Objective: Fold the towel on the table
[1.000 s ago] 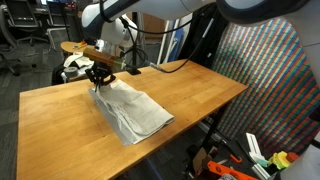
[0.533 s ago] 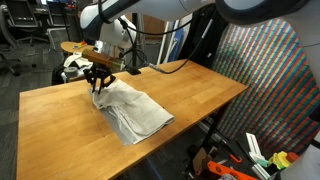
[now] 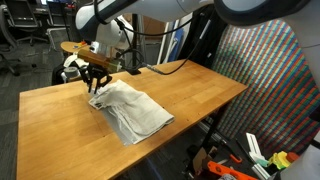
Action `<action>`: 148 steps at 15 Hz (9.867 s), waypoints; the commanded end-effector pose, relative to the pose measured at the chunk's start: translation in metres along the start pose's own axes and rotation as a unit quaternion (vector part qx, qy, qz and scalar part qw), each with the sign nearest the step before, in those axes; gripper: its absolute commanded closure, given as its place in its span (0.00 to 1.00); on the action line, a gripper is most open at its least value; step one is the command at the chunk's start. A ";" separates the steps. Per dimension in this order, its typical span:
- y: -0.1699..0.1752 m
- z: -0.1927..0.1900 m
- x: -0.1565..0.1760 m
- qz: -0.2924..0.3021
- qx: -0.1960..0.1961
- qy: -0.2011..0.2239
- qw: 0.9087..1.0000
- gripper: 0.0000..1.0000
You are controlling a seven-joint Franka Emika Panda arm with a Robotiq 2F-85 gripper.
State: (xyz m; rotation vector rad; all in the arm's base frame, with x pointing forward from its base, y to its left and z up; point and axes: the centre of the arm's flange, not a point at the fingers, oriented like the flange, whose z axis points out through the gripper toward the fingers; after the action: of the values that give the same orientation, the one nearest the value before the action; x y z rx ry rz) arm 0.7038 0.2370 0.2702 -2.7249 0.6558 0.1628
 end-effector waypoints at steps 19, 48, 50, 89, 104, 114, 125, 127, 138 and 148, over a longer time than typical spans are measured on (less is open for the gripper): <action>0.006 0.005 0.050 0.054 -0.189 0.202 0.959 0.00; 0.022 -0.003 0.115 0.158 -0.223 0.228 0.934 0.94; 0.022 -0.007 0.120 0.167 -0.220 0.231 0.933 0.94; 0.070 -0.073 0.058 0.082 -0.189 0.091 0.974 0.00; 0.193 -0.095 -0.050 -0.138 -0.262 -0.201 0.934 0.00; 0.185 -0.051 -0.107 -0.191 -0.071 -0.151 0.967 0.00; 0.179 -0.020 -0.172 -0.265 -0.040 -0.131 0.955 0.00; 0.180 -0.016 -0.181 -0.275 -0.027 -0.133 0.952 0.00; 0.179 0.011 -0.191 -0.324 0.001 -0.068 0.944 0.00; 0.164 0.028 -0.215 -0.346 -0.009 -0.083 0.935 0.00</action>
State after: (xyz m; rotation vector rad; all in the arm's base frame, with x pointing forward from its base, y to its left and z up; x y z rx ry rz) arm 0.4416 0.1932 0.2340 -2.7406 -0.3535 0.2386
